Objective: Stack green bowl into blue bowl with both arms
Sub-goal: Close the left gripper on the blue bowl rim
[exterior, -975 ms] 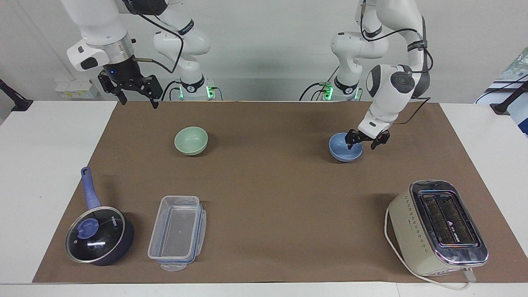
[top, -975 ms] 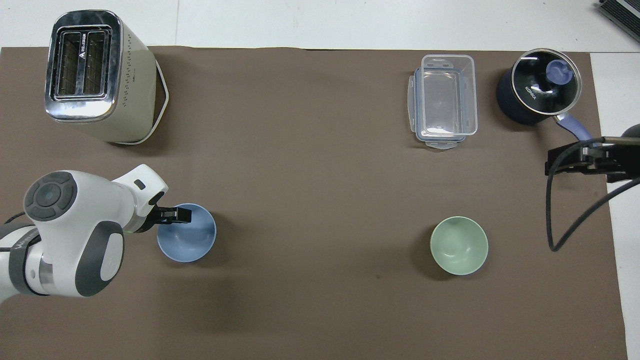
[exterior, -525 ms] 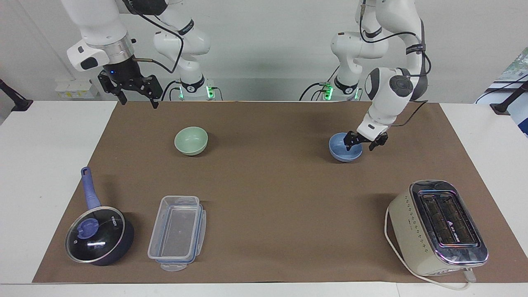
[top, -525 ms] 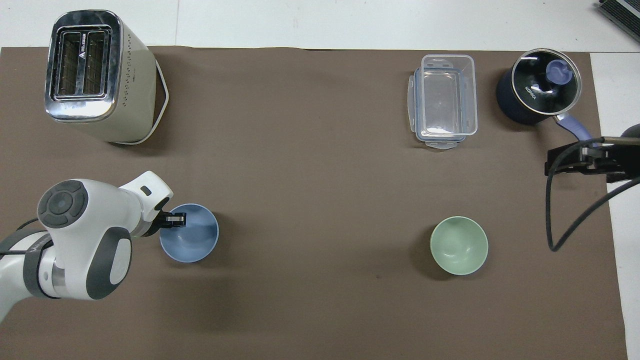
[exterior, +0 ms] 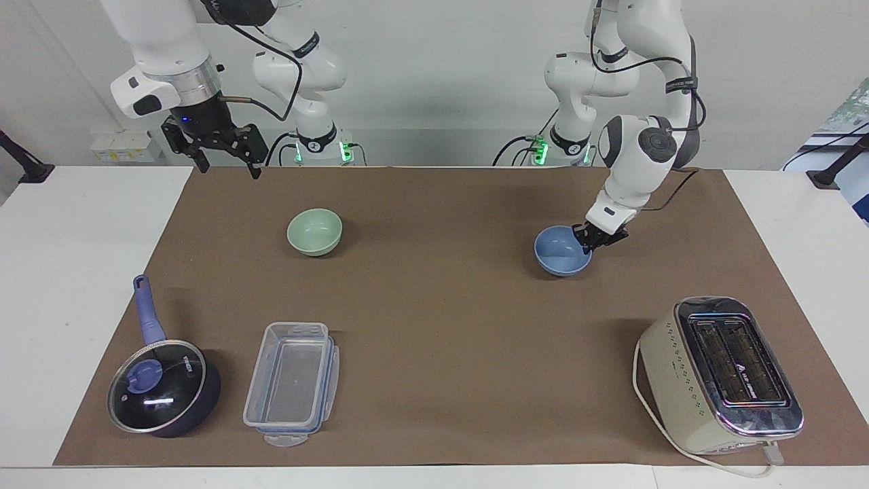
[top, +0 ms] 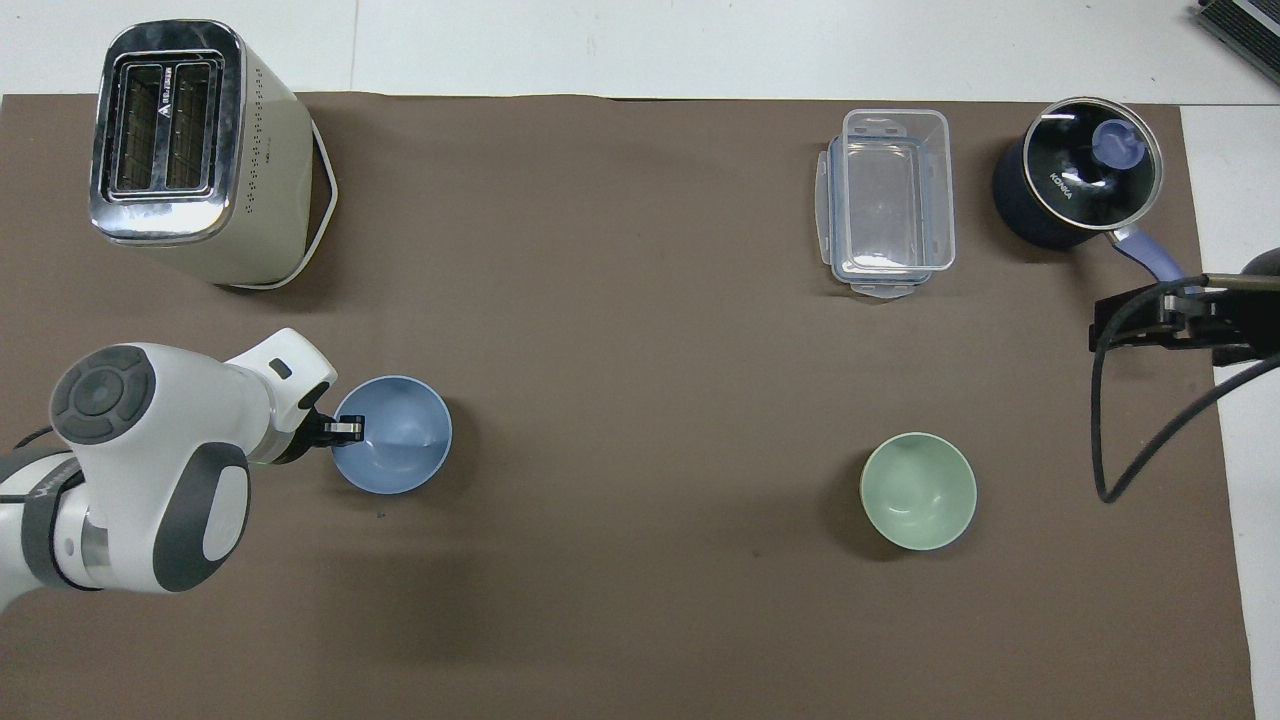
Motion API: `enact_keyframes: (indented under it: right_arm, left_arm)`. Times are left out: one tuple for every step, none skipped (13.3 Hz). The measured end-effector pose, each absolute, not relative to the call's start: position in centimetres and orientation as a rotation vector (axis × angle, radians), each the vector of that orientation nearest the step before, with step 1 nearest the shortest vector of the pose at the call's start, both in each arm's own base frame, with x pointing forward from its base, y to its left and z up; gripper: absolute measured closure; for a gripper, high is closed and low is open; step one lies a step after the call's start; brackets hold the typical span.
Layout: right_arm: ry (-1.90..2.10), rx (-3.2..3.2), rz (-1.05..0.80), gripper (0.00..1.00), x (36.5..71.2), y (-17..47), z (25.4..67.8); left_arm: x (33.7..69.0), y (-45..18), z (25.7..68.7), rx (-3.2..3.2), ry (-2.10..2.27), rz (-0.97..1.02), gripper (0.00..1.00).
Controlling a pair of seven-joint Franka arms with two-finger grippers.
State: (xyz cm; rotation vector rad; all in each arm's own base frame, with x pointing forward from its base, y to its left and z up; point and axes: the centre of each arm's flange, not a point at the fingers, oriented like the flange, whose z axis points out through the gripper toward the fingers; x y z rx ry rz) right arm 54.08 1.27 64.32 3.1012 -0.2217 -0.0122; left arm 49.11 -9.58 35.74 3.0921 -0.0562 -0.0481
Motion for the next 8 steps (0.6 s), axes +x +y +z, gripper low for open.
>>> enact_keyframes:
  right_arm:
    - [-0.222, 3.101, -0.012, 0.00, 54.1, 1.3, 64.3]
    - [-0.222, 3.101, -0.012, 0.00, 54.1, 1.3, 64.3]
    - [-0.222, 3.101, -0.012, 0.00, 54.1, 1.3, 64.3]
    - [-0.222, 3.101, -0.012, 0.00, 54.1, 1.3, 64.3]
    - [-0.222, 3.101, -0.012, 0.00, 54.1, 1.3, 64.3]
    - [-0.222, 3.101, -0.012, 0.00, 54.1, 1.3, 64.3]
    - [-0.222, 3.101, -0.012, 0.00, 54.1, 1.3, 64.3]
    - [-0.222, 3.101, -0.012, 0.00, 54.1, 1.3, 64.3]
  left_arm:
    - [49.7, -9.5, 36.9, 3.091, -0.052, -0.057, 0.95]
    - [50.1, -9.3, 38.1, 3.090, -0.046, -0.072, 0.95]
    - [50.5, -9.1, 39.4, 3.090, -0.040, -0.093, 0.95]
    - [50.9, -8.9, 41.0, 3.089, -0.036, -0.116, 0.95]
    - [51.2, -8.7, 42.7, 3.087, -0.033, -0.134, 0.95]
    - [51.5, -8.6, 44.5, 3.086, -0.031, -0.145, 0.95]
    - [51.7, -8.5, 45.9, 3.085, -0.031, -0.151, 0.95]
    - [51.8, -8.4, 47.0, 3.084, -0.031, -0.152, 0.95]
